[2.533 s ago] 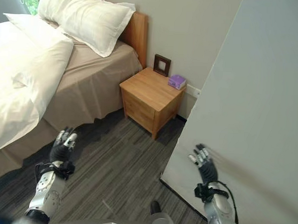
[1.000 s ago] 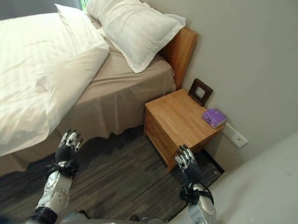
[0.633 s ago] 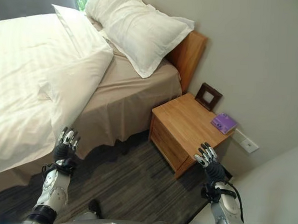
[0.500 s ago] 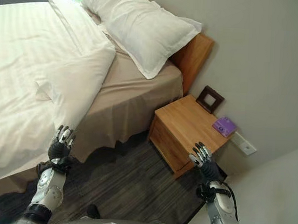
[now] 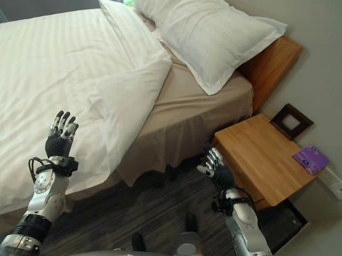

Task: Making the bed.

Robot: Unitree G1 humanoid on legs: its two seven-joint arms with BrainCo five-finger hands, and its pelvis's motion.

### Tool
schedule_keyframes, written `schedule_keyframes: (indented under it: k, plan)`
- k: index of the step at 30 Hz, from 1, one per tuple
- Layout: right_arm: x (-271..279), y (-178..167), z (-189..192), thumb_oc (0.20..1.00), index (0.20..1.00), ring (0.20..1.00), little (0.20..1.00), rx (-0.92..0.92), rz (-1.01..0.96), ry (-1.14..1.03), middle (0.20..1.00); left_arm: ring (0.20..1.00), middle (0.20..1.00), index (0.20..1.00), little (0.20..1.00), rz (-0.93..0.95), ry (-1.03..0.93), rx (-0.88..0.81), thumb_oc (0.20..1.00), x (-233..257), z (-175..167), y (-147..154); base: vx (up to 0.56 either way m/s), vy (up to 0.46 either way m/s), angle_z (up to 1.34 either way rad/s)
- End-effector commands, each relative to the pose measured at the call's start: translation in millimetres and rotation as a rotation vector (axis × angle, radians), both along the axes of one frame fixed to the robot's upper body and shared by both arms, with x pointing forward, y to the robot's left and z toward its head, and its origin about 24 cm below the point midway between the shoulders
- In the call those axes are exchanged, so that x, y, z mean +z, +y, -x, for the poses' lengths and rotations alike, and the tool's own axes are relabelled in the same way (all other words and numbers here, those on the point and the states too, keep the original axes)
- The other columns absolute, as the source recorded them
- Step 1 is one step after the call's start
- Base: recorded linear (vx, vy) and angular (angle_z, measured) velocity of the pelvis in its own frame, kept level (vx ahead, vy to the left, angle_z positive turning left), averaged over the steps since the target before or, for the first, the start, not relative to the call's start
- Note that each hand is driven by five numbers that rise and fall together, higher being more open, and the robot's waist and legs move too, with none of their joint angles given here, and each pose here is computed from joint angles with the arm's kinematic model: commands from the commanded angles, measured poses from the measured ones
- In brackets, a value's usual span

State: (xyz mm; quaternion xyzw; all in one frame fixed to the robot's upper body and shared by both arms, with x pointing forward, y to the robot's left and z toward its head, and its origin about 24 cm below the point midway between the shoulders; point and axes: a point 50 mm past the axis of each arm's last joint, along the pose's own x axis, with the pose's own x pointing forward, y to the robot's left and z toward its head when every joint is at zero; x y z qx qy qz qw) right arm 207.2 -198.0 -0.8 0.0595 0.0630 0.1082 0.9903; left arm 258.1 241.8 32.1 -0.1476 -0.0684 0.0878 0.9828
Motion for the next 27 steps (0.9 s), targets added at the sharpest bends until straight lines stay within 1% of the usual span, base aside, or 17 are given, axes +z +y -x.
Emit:
schedule_keyframes:
  k: [1, 3, 4, 6, 7, 8, 9, 10, 12, 14, 15, 16, 17, 20, 23, 26, 27]
  plan:
    - [25, -4, -21, 1.0, 1.0, 1.0, 1.0, 0.024, 0.046, -0.134, 1.0, 1.0, 1.0, 1.0, 1.0, -0.059, -0.141, -0.099, 1.0, 30, -19, -16, 0.08, -0.101, 0.06]
    - [23, -7, -20, 1.0, 1.0, 1.0, 1.0, 0.019, 0.054, -0.122, 1.0, 1.0, 1.0, 1.0, 1.0, -0.035, -0.142, -0.117, 1.0, 32, -22, -18, 0.1, -0.092, 0.02]
    - [22, -10, -19, 1.0, 1.0, 1.0, 1.0, 0.024, 0.069, -0.109, 1.0, 1.0, 1.0, 1.0, 1.0, -0.066, -0.16, -0.095, 1.0, 43, -31, -14, 0.08, -0.086, -0.13]
    - [22, -12, -19, 1.0, 1.0, 1.0, 1.0, 0.027, 0.077, -0.106, 1.0, 1.0, 1.0, 1.0, 1.0, -0.095, -0.172, -0.079, 1.0, 50, -36, -10, 0.06, -0.094, -0.16]
    - [22, -16, -18, 1.0, 1.0, 1.0, 1.0, 0.034, 0.093, -0.093, 1.0, 1.0, 1.0, 1.0, 1.0, -0.188, -0.176, -0.016, 1.0, 64, -43, 8, 0.06, -0.094, -0.04]
    - [22, -16, -18, 1.0, 1.0, 1.0, 1.0, 0.033, 0.092, -0.094, 1.0, 1.0, 1.0, 1.0, 1.0, -0.189, -0.176, -0.016, 1.0, 64, -43, 8, 0.06, -0.099, 0.0]
    - [22, -19, -16, 1.0, 1.0, 1.0, 1.0, 0.043, 0.103, -0.086, 1.0, 1.0, 1.0, 1.0, 1.0, -0.265, -0.166, 0.028, 1.0, 73, -50, 19, 0.03, -0.068, 0.0]
    - [23, -21, -16, 1.0, 1.0, 1.0, 1.0, 0.058, 0.11, -0.083, 1.0, 1.0, 1.0, 1.0, 1.0, -0.297, -0.153, 0.072, 1.0, 81, -57, 32, 0.05, -0.093, -0.02]
    - [21, -22, -12, 1.0, 1.0, 1.0, 1.0, 0.099, 0.126, -0.058, 1.0, 1.0, 1.0, 1.0, 1.0, -0.321, -0.076, 0.206, 1.0, 90, -67, 69, 0.05, -0.066, -0.11]
    - [21, -21, -10, 1.0, 1.0, 1.0, 1.0, 0.141, 0.132, -0.042, 1.0, 1.0, 1.0, 1.0, 1.0, -0.334, -0.015, 0.305, 1.0, 102, -75, 96, 0.04, -0.042, -0.26]
    - [20, -22, -7, 1.0, 1.0, 1.0, 1.0, 0.154, 0.129, -0.031, 1.0, 1.0, 1.0, 1.0, 1.0, -0.335, 0.031, 0.368, 1.0, 102, -72, 112, 0.01, -0.043, -0.22]
    - [21, -22, -7, 1.0, 1.0, 1.0, 1.0, 0.17, 0.134, -0.026, 1.0, 1.0, 1.0, 1.0, 1.0, -0.326, 0.059, 0.443, 1.0, 114, -70, 132, 0.0, -0.018, -0.13]
    - [21, -22, -7, 1.0, 1.0, 1.0, 1.0, 0.17, 0.134, -0.027, 1.0, 1.0, 1.0, 1.0, 1.0, -0.326, 0.058, 0.442, 1.0, 114, -70, 132, -0.01, -0.025, -0.28]
    - [21, -27, -5, 1.0, 1.0, 1.0, 1.0, 0.175, 0.132, -0.006, 1.0, 1.0, 1.0, 1.0, 1.0, -0.333, 0.138, 0.546, 1.0, 122, -57, 161, -0.01, -0.023, -0.19]
    - [21, -33, -2, 1.0, 1.0, 1.0, 1.0, 0.169, 0.123, 0.008, 1.0, 1.0, 1.0, 1.0, 1.0, -0.383, 0.188, 0.591, 1.0, 132, -49, 177, -0.06, 0.002, -0.12]
    - [23, -34, -3, 1.0, 1.0, 1.0, 1.0, 0.174, 0.124, 0.008, 1.0, 1.0, 1.0, 1.0, 1.0, -0.413, 0.204, 0.614, 1.0, 138, -44, 184, -0.08, 0.003, -0.05]
    - [24, -35, -3, 1.0, 1.0, 1.0, 1.0, 0.172, 0.122, 0.004, 1.0, 1.0, 1.0, 1.0, 1.0, -0.353, 0.17, 0.663, 1.0, 145, -39, 192, -0.15, 0.015, -0.06]
